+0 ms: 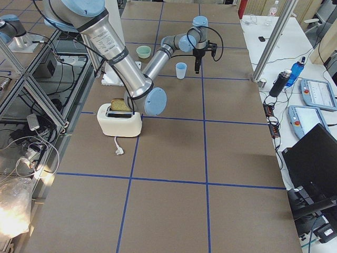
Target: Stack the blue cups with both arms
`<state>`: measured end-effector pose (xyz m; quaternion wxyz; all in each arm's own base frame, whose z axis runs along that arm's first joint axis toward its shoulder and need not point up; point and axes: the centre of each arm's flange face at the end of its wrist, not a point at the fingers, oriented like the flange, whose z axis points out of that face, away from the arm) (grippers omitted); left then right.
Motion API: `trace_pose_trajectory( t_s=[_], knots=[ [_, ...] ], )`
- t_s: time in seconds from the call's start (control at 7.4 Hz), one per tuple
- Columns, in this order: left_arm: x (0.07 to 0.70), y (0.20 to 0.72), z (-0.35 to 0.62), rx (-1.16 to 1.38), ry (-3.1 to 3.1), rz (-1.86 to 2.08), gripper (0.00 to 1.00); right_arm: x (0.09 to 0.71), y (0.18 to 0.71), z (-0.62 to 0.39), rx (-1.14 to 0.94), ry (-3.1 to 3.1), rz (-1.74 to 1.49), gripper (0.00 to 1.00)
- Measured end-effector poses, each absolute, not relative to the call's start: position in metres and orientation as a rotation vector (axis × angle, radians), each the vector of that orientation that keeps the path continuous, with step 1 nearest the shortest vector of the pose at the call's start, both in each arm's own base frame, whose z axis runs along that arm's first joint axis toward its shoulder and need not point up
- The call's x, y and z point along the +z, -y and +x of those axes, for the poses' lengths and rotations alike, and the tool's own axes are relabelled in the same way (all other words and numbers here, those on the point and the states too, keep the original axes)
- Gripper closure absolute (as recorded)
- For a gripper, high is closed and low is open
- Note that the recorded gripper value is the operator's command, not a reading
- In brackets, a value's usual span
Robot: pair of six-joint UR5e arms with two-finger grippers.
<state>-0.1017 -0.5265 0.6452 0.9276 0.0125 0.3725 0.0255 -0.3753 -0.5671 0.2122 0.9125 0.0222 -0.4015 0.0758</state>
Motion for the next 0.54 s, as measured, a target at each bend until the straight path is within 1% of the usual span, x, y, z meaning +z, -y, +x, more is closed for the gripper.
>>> trace_pose_trajectory(
  t_s=[0.14,0.27,0.41,0.54],
  knots=[
    [0.649,0.525,-0.102,0.049,-0.763,0.019,0.02,0.262,0.603,-0.301,0.089,0.808,0.067,0.0],
    [0.651,0.523,-0.101,0.051,-0.763,0.017,0.02,0.314,0.623,-0.232,0.026,0.79,0.083,0.0],
    [0.651,0.52,-0.101,0.055,-0.764,0.021,0.02,0.37,0.629,-0.169,-0.029,0.765,0.094,0.0],
    [0.648,0.519,-0.101,0.061,-0.763,0.03,0.02,0.426,0.622,-0.114,-0.078,0.736,0.097,0.0]
  ],
)
